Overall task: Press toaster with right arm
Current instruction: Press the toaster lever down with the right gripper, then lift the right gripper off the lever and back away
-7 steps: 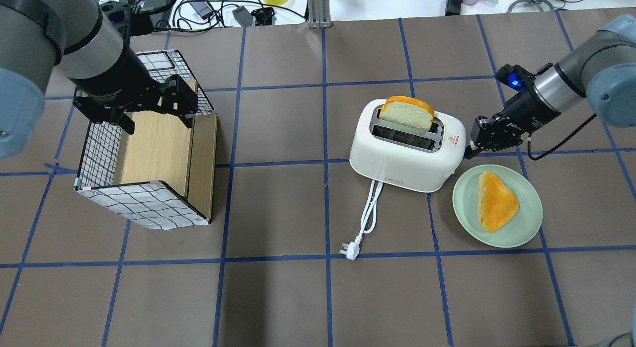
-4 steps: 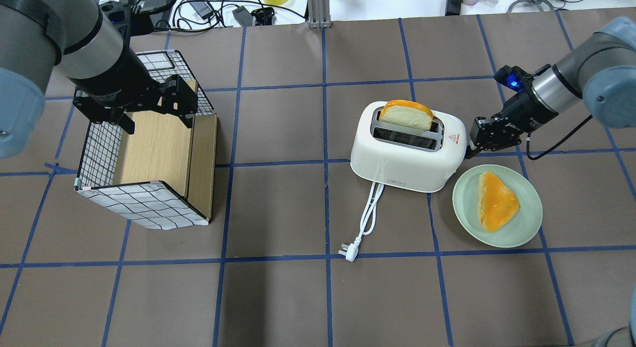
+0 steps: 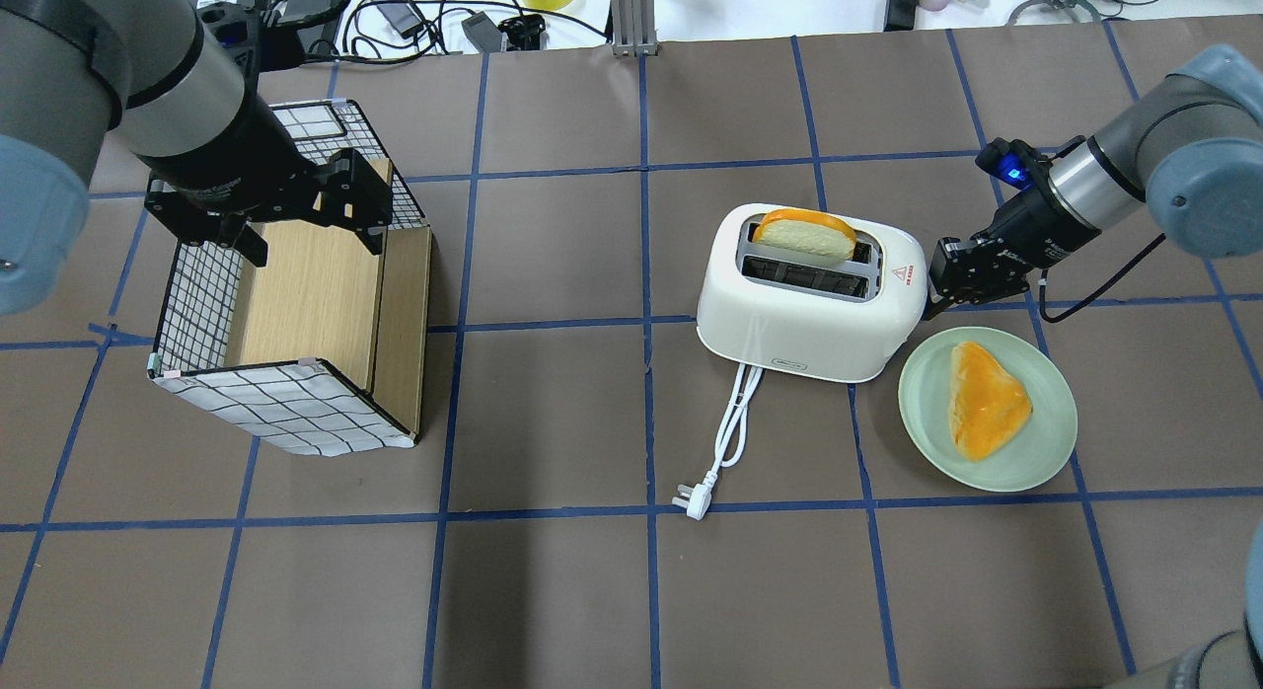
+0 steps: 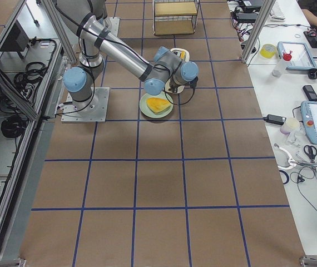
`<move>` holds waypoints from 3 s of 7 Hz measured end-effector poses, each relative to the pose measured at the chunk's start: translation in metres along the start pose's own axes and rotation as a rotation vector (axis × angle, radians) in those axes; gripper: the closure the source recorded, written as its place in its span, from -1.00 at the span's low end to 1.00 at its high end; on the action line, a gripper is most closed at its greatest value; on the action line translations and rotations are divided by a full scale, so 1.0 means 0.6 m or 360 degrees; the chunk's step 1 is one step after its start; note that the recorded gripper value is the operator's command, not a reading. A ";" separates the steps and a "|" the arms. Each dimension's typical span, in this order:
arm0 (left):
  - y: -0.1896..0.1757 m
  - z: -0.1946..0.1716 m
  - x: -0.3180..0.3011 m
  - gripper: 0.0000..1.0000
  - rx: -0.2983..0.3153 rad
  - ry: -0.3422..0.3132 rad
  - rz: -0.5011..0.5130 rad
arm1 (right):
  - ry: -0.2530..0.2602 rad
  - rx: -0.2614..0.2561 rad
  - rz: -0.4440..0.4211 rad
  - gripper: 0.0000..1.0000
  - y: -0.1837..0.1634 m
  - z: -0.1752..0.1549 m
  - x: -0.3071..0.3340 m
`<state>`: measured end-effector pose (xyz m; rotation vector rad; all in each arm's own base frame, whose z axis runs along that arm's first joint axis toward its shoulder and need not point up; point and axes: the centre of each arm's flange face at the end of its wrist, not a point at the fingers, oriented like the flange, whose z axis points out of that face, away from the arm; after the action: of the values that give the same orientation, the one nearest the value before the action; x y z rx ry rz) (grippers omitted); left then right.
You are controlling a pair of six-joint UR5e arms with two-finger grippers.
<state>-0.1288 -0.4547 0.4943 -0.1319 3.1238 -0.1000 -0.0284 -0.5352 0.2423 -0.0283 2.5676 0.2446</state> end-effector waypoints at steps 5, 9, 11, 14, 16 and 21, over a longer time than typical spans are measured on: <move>0.000 0.000 0.000 -1.00 0.0000 0.0000 0.0000 | 0.0084 0.0058 0.0109 1.00 0.008 -0.045 -0.023; 0.000 0.000 0.000 -1.00 0.0000 0.0000 0.0000 | 0.0274 0.0218 0.0272 1.00 0.070 -0.166 -0.109; 0.000 0.000 0.000 -1.00 0.0000 0.0001 0.0000 | 0.0345 0.0294 0.0362 0.93 0.094 -0.240 -0.160; 0.000 0.000 0.000 -1.00 0.0000 0.0001 0.0000 | 0.0476 0.0388 0.0485 0.64 0.105 -0.279 -0.260; 0.000 0.000 0.000 -1.00 0.0000 0.0001 0.0000 | 0.0650 0.0436 0.0449 -0.53 0.099 -0.263 -0.341; 0.000 0.000 0.000 -1.00 0.0000 0.0001 0.0000 | 0.0825 0.0514 0.0365 -1.00 0.094 -0.221 -0.428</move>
<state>-0.1288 -0.4547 0.4943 -0.1319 3.1241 -0.1001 0.1145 -0.5113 0.4985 0.3705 3.0962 -0.1151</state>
